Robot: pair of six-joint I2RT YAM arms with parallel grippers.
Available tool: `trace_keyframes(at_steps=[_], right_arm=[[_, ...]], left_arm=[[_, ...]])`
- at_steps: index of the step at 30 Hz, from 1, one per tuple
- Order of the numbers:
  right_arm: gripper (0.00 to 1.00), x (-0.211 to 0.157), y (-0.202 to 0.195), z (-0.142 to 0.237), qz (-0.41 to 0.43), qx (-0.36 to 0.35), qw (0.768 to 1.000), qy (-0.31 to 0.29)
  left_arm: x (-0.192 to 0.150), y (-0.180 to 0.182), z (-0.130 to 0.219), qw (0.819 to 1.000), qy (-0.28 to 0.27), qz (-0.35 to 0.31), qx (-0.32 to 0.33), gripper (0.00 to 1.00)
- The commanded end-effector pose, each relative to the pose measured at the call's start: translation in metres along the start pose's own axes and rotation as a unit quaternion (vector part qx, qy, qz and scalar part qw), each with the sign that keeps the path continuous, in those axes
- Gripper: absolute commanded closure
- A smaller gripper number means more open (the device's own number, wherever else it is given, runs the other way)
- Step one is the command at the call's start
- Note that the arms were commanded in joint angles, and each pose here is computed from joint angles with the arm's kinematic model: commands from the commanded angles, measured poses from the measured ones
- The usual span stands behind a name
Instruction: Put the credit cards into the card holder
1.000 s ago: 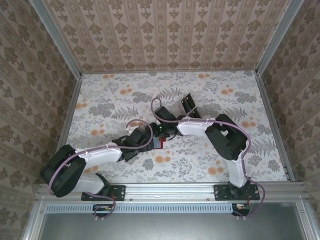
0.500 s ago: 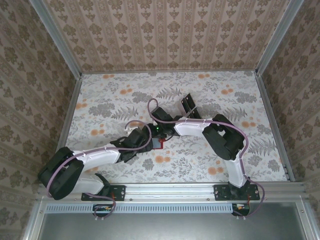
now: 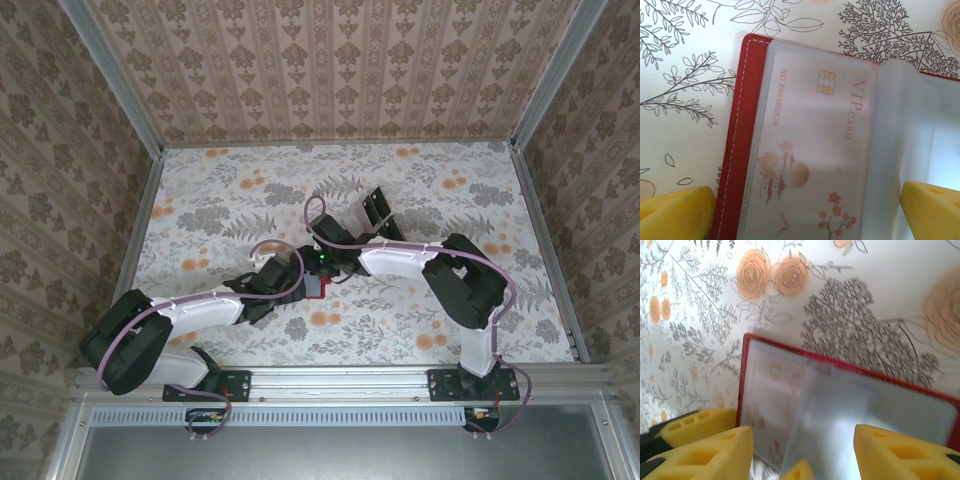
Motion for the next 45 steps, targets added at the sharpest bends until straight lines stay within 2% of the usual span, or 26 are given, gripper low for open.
trace_keyframes(at_steps=[1,16,34,45], right_arm=[[0.43,-0.008,-0.007,0.002,-0.017,-0.025,1.000,0.005],[0.43,-0.010,-0.022,-0.029,-0.037,-0.022,0.999,0.022],[0.44,-0.006,-0.018,-0.041,-0.075,0.067,0.995,0.016],[0.44,0.000,-0.009,-0.039,-0.077,0.087,0.993,0.014]], left_arm=[[-0.022,0.044,-0.013,0.994,0.048,0.000,0.098,0.00],[-0.021,0.043,-0.011,0.995,0.047,0.001,0.089,0.00],[-0.018,0.041,-0.007,0.996,0.042,0.000,0.078,0.00],[-0.002,0.039,0.022,0.999,-0.004,0.015,0.028,0.00]])
Point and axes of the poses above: each hand's point on the last joint's axis, 136 mm out from that joint toward the fingers, its own z axis back along the fingers, its own y axis along the line the jaws close on, x = y × z, the point moved 10 cm from there along z, back along the fingers, and after that the axes turned 15 degrees about z, right-handed, at the moved point
